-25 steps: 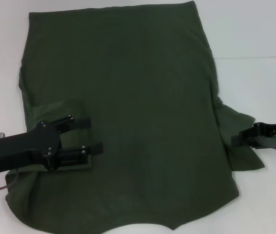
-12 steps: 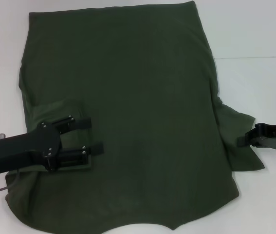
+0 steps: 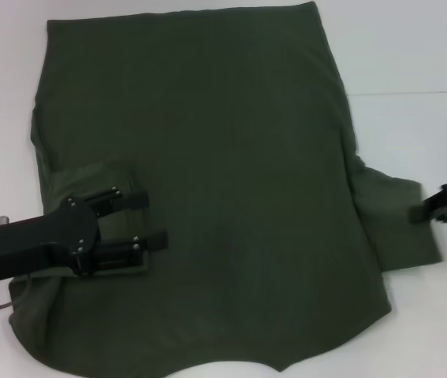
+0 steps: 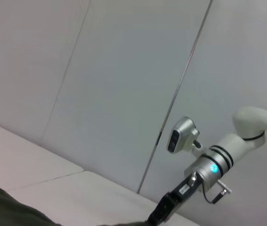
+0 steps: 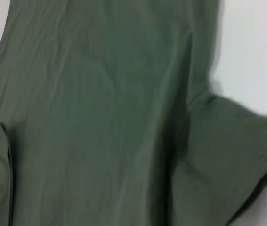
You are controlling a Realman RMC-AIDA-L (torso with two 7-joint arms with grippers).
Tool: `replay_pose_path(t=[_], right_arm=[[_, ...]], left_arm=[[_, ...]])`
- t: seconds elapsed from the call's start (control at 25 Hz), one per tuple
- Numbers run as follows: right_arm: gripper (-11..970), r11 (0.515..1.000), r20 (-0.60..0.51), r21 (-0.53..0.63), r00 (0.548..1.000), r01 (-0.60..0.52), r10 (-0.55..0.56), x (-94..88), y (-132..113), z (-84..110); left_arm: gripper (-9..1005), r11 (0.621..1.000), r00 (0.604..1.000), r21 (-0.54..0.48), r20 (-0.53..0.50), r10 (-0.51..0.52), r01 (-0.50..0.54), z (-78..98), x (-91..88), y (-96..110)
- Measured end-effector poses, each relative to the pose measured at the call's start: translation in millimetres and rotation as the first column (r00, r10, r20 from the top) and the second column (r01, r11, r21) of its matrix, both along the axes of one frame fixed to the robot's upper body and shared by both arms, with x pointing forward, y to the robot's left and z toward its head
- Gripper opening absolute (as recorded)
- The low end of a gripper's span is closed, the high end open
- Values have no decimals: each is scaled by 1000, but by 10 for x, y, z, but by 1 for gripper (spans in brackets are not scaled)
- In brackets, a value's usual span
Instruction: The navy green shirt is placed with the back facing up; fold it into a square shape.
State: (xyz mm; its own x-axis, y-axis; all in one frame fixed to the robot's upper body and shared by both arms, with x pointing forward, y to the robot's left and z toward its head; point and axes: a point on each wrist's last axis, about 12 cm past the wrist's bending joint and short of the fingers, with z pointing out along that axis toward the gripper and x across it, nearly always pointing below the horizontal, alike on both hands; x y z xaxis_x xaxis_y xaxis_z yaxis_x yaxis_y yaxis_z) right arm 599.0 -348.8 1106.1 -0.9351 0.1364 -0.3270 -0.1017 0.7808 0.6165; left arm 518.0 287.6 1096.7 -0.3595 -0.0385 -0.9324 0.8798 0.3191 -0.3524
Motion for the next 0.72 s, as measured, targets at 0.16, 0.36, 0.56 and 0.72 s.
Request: replay_pose_path(t=[0.16, 0.36, 0.56, 0.72], right_arm=[[54, 1000, 21, -6, 1000, -11, 11, 43, -134, 163], [70, 998, 65, -33, 996, -61, 64, 159, -119, 380], [86, 993, 117, -60, 987, -99, 106, 290, -36, 577], [99, 986, 127, -48, 978, -159, 164, 373, 172, 658]], left_arm=[[905, 1000, 1000, -1, -3, 1, -1, 1, -2, 8], [905, 1000, 1000, -2, -9, 2, -2, 8, 0, 13], [905, 1000, 1000, -9, -14, -3, 3, 28, 6, 17], [905, 1000, 1000, -15, -14, -1, 1, 40, 9, 25]])
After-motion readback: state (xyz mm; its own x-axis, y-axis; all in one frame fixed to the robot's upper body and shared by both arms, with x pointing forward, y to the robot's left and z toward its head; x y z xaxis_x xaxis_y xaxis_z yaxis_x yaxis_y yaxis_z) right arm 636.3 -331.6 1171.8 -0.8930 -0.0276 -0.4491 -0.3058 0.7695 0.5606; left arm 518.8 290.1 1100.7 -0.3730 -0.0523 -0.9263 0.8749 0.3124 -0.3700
